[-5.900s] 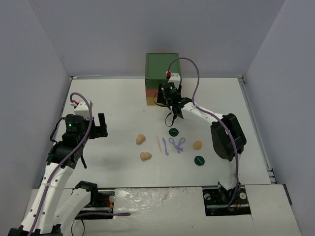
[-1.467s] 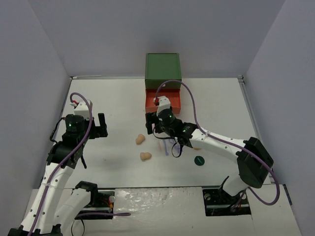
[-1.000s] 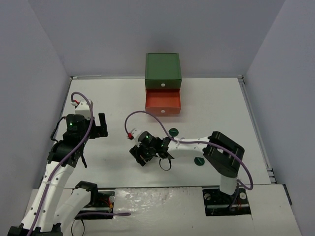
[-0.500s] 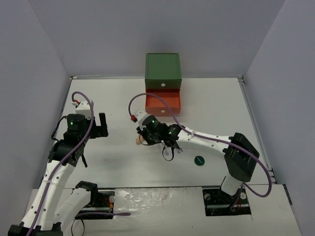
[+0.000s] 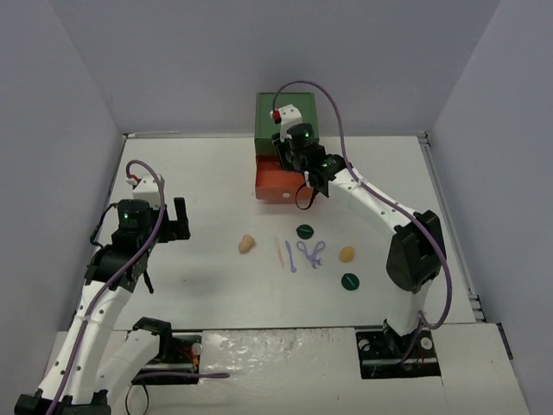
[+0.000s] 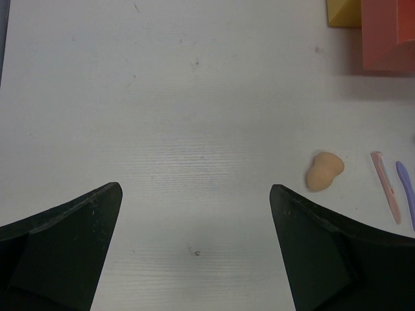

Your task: Organize the makeup

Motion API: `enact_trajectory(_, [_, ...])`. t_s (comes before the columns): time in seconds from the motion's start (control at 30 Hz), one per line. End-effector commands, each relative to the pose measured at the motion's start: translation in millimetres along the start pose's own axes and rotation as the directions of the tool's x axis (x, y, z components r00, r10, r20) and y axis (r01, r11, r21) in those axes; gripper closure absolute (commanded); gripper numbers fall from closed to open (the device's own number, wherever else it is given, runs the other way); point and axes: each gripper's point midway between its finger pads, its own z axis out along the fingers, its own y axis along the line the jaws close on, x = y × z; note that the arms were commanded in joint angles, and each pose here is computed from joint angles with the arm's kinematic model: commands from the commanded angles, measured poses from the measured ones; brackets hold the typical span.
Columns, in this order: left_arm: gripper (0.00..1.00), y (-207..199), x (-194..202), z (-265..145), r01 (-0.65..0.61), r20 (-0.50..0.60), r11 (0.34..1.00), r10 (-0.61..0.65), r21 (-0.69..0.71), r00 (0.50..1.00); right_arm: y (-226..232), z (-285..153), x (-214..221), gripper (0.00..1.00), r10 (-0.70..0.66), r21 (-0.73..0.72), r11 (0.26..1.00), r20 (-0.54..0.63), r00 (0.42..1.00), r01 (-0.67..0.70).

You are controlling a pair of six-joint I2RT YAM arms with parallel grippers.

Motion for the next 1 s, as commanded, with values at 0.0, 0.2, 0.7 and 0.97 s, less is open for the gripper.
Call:
enact_trajectory(0.0, [0.03,-1.6,-29.0,-5.7,0.021,0.087,1.000,-0.022,0.005,0.996,3.1,24.4,-15.1,0.68,-0.006,-0.020,1.000,0.034,0.999,0.007])
enact_trajectory(0.2, [0.03,-2.5,-29.3,-5.7,0.021,0.088,1.000,-0.022,0.010,0.996,7.7,28.2,-23.3,0.41,-0.003,-0.040,0.999,0.049,0.999,0.005])
enact_trajectory(0.7, [0.03,-2.2,-30.2,-7.1,0.022,0.093,1.000,-0.023,0.010,0.995,104.9,-37.2,2.1,0.07,-0.175,-0.374,0.908,0.073,0.982,0.190])
enact_trajectory(0.97, [0.03,-1.0,-30.6,-7.5,0.023,0.097,1.000,-0.023,0.004,0.995,176.1,-43.9,101.8,0.01,-0.320,-0.594,0.770,-0.041,0.947,0.234])
